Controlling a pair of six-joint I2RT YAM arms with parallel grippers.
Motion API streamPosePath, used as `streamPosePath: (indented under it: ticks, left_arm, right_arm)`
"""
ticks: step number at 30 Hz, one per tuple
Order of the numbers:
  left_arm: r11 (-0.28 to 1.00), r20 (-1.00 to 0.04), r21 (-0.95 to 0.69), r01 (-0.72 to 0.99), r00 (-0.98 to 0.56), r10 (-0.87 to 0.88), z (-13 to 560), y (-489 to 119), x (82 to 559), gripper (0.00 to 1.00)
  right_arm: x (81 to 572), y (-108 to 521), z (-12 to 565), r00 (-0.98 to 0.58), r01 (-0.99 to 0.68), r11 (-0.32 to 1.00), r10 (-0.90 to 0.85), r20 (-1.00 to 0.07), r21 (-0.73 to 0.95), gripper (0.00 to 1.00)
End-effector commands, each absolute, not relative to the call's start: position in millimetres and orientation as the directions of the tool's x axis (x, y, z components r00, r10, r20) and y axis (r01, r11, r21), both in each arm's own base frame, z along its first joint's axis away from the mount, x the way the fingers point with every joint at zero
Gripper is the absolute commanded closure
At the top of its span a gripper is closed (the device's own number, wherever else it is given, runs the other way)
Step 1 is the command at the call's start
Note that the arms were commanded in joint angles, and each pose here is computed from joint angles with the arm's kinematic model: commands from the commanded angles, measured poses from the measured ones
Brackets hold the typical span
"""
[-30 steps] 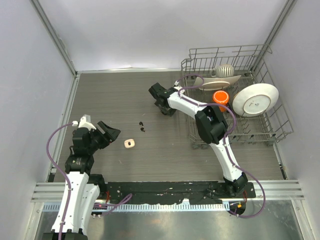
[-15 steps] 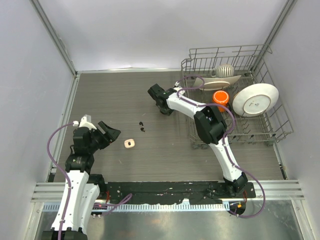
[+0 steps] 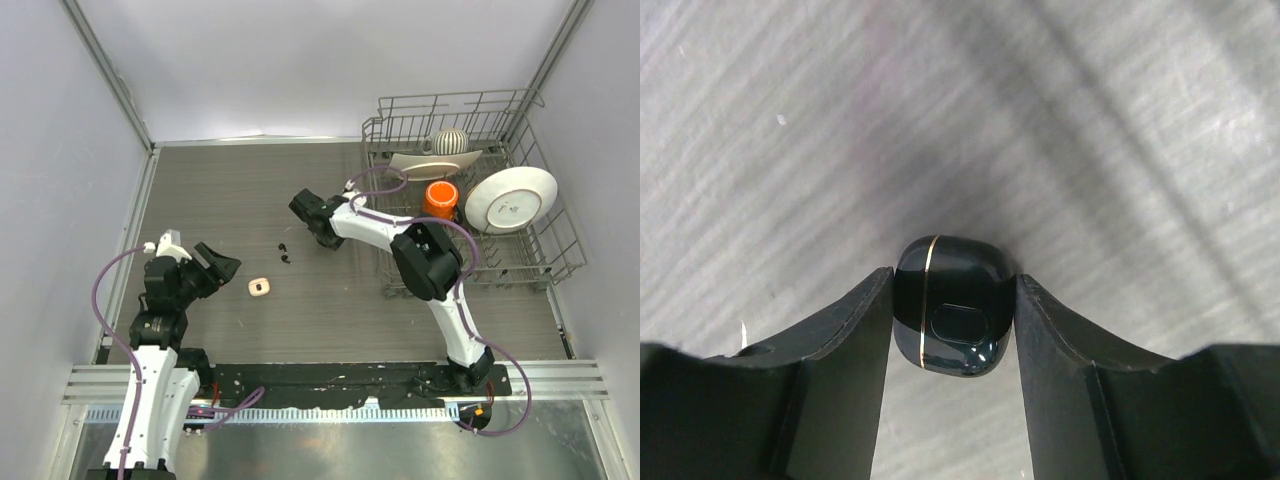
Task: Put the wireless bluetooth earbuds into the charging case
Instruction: Pick up the charging case at the center of the board.
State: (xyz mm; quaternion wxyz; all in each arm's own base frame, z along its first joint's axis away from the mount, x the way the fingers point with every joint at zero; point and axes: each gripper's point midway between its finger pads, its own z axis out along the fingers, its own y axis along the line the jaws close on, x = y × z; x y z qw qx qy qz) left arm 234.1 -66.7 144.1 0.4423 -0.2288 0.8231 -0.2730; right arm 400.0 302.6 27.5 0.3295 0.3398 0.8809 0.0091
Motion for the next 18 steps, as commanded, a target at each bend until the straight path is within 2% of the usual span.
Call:
streamPosePath:
  ticks: [1, 8, 15, 18]
  left_arm:
    - [0.749, -0.634, -0.656, -0.093, -0.469, -0.614, 165.1, -66.2, 238.1, 0.28]
    - [0.738, -0.632, -0.670, -0.083, -0.458, -0.625, 168.5, -67.6, 238.1, 0.28]
    - [0.738, -0.633, -0.671, -0.075, -0.461, -0.622, 171.2, -68.9, 235.9, 0.28]
    - [0.736, -0.634, -0.673, -0.076, -0.454, -0.626, 170.7, -68.4, 234.6, 0.28]
  right_arm:
    - [353.8, 295.9, 16.2, -0.603, 0.609, 0.774, 0.594, -0.532, 0.174, 0.59]
    - [331.0, 292.0, 12.3, -0.613, 0.609, 0.775, 0.593, -0.522, 0.165, 0.58]
    - [339.6, 301.1, 13.7, -0.649, 0.562, 0.814, 0.545, -0.531, 0.148, 0.42]
    - [343.0, 301.8, 16.7, -0.658, 0.546, 0.826, 0.525, -0.541, 0.138, 0.41]
